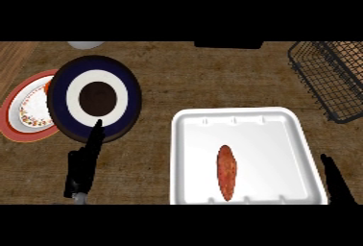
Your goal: Pick the sweet potato from the tray and place it in the tiered basket
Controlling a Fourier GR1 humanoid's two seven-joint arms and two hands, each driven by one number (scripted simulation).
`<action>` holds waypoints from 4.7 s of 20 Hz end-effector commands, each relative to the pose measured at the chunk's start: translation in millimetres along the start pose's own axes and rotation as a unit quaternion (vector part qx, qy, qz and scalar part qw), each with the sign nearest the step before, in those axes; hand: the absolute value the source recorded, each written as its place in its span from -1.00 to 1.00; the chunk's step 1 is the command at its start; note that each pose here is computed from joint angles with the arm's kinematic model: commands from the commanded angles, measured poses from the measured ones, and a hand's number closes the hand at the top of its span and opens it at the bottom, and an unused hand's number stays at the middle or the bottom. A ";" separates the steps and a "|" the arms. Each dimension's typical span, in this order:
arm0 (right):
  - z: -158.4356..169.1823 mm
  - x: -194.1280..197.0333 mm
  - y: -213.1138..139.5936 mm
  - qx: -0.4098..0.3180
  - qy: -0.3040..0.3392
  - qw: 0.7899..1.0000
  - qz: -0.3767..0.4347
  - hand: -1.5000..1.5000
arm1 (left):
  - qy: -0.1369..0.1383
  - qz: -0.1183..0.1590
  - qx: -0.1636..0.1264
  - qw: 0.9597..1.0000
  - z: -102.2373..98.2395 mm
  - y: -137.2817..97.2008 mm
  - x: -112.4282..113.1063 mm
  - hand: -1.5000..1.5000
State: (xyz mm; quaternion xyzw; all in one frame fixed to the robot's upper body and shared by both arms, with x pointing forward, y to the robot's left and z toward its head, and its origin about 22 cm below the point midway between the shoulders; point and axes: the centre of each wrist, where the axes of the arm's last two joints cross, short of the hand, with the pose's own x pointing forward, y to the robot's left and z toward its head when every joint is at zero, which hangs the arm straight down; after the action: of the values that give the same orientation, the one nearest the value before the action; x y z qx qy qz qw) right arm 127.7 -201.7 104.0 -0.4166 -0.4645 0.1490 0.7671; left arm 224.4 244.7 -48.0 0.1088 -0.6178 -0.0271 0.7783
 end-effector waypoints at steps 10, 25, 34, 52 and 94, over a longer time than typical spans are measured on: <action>-2.5 74.2 72.0 0.022 0.094 0.984 0.151 -1.00 | 0.019 0.007 0.003 1.000 8.4 4.8 -6.3 0.00; -34.0 95.9 100.2 0.086 0.127 0.968 0.201 -1.00 | 0.013 0.004 0.013 1.000 10.1 -6.8 -5.0 0.00; -38.7 83.8 118.2 0.134 0.154 0.956 0.212 -1.00 | 0.012 0.005 0.019 1.000 -0.9 -0.2 0.0 0.00; -55.7 76.5 138.7 0.181 0.195 0.942 0.205 -1.00 | 0.016 0.008 0.014 1.000 16.2 -5.0 -21.8 0.00; -111.5 59.4 -130.7 -0.329 0.115 0.937 -0.010 1.00 | 0.022 0.015 0.026 0.999 -0.6 7.0 -11.9 0.00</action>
State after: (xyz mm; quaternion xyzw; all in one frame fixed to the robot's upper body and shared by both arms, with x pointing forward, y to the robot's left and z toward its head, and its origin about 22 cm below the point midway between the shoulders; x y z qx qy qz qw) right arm 255.0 -316.5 169.9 -0.6224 -0.3970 -0.0225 0.6741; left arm 212.8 256.7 -53.0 0.1244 -0.6052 -0.0018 0.7863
